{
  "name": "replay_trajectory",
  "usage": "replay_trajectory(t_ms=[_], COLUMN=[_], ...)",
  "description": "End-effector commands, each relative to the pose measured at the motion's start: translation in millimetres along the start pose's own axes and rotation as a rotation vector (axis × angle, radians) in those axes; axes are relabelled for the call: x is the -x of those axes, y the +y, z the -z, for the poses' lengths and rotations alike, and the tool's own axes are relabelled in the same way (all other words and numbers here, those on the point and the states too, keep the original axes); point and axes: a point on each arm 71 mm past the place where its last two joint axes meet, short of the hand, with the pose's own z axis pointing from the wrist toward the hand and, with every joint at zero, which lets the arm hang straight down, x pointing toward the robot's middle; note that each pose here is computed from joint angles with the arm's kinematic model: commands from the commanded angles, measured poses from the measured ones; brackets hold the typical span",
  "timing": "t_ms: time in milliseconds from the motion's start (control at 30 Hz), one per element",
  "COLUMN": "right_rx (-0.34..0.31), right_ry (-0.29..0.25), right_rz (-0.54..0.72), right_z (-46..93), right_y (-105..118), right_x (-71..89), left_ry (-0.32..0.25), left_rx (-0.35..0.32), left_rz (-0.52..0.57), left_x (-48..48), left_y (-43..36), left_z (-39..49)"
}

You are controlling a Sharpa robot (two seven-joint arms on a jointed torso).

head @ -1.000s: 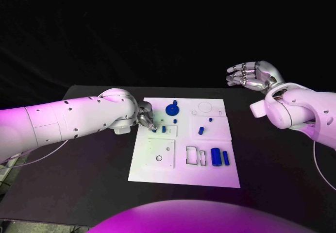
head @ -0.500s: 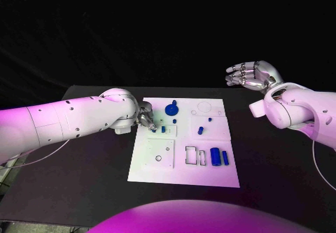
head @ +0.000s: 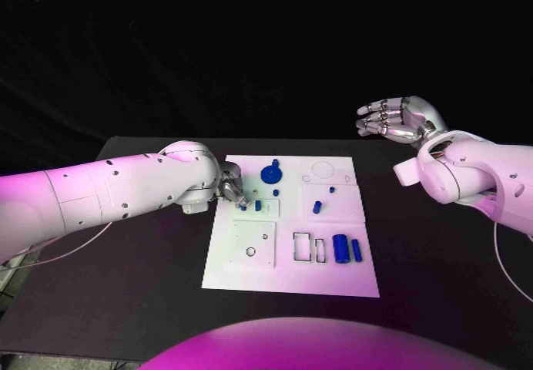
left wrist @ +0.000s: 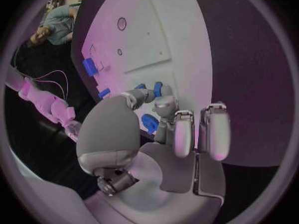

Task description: Assemble the parts on the task board

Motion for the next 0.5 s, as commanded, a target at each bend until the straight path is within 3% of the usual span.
replay_trajectory(t_ms=[33,500], right_rx=[0.014,0.014], right_ry=[0.016,0.013], right_rz=[0.000,-0.001], right_z=[0.0,0.2], right_y=[1.0,0.8], right_x=[-1.4,-0.7], left_ry=[0.057,0.033], left_rx=[-0.007,0.008], left_rz=[-0.010,-0.005], left_x=[-9.7,-6.4], left_y=[-2.8,3.8], left_z=[-1.8,-2.2])
